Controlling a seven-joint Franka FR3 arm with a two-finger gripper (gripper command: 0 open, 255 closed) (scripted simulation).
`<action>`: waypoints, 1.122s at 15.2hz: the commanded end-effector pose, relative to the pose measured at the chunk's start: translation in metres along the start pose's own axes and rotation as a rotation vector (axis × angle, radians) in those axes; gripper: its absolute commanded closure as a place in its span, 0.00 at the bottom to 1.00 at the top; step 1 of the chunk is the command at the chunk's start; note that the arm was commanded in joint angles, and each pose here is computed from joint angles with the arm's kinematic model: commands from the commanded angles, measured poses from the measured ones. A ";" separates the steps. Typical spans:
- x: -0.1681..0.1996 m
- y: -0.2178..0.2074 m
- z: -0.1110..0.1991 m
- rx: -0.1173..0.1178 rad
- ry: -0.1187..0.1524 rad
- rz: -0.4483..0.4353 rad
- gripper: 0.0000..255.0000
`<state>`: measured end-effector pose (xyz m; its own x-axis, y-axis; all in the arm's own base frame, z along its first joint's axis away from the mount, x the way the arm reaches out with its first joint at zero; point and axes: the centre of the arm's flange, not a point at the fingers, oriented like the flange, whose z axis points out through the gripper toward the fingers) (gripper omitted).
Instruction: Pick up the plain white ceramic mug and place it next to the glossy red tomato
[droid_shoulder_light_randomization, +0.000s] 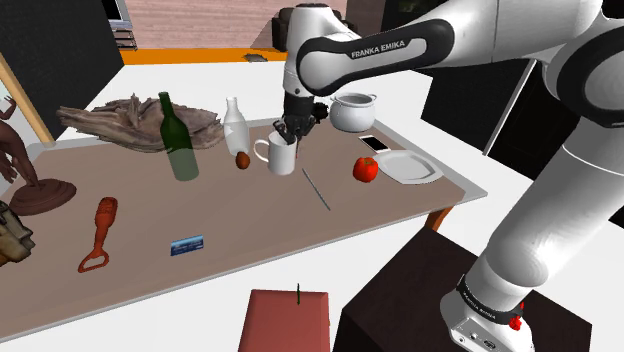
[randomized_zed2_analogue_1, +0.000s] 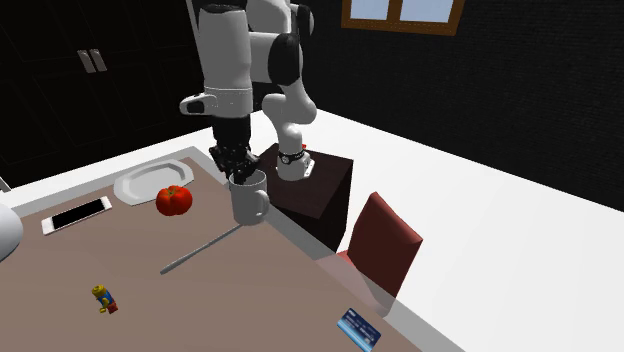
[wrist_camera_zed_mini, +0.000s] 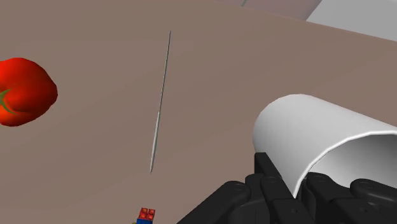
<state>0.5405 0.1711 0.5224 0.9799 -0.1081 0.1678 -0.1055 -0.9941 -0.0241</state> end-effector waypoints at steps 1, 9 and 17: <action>-0.001 0.027 -0.001 0.001 0.000 -0.002 1.00; 0.003 0.133 -0.004 0.001 0.000 -0.002 1.00; 0.002 0.203 0.010 0.001 0.000 -0.002 1.00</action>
<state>0.5229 -0.0296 0.5129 0.9800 -0.1072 0.1679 -0.1045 -0.9942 -0.0247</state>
